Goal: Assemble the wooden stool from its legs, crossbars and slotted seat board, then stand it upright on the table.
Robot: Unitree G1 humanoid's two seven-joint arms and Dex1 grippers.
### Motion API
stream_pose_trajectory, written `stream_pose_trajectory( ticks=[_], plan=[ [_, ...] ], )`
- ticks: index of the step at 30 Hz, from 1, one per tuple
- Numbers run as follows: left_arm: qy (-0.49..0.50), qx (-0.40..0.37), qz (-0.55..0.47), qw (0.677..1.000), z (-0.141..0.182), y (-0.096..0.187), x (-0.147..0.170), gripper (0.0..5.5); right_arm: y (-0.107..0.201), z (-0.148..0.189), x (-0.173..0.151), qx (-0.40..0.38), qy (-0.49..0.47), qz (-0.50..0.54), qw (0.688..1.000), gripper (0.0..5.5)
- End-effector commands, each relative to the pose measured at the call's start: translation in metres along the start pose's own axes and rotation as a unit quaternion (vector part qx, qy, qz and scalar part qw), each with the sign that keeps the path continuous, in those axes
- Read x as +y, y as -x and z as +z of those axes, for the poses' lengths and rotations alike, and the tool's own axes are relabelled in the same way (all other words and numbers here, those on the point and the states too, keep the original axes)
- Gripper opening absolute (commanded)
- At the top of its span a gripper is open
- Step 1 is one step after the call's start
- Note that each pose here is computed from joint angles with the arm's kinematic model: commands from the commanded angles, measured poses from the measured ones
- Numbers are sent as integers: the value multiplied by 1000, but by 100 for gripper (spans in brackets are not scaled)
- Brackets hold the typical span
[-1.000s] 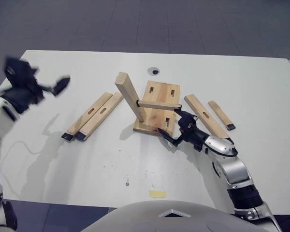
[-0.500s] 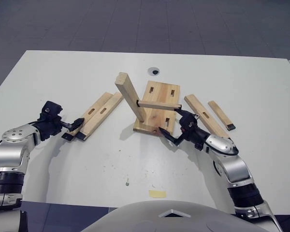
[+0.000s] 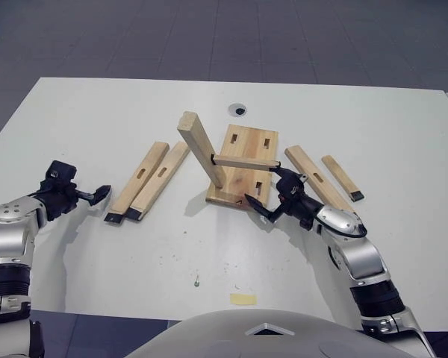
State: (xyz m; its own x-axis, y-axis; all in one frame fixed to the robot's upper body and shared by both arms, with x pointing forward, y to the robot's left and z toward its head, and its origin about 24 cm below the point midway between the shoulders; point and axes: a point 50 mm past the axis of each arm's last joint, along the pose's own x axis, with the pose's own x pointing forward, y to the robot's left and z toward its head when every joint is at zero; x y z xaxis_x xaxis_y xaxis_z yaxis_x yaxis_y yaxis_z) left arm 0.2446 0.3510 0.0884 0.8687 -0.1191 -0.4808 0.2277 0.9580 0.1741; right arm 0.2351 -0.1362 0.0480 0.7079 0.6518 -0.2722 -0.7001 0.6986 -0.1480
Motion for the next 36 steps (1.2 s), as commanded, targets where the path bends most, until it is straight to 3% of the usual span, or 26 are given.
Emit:
stream_pose_trajectory(
  ticks=[1,11,20,29,36],
  plan=[
    [22,-55,-52,997,26,3,-14,539,1,-3,2,5,-2,1,1000,540],
    [3,17,-130,991,-5,-21,-66,539,-1,-1,3,4,1,2,1000,540],
    [-15,43,-86,995,-13,-21,-48,539,-1,0,6,3,5,7,1000,540],
    [-34,57,-116,991,-11,-17,-48,539,-4,-1,11,3,6,16,1000,540],
    [6,128,-169,977,-28,-15,-48,423,-4,0,5,0,7,-3,1000,540]
  ],
)
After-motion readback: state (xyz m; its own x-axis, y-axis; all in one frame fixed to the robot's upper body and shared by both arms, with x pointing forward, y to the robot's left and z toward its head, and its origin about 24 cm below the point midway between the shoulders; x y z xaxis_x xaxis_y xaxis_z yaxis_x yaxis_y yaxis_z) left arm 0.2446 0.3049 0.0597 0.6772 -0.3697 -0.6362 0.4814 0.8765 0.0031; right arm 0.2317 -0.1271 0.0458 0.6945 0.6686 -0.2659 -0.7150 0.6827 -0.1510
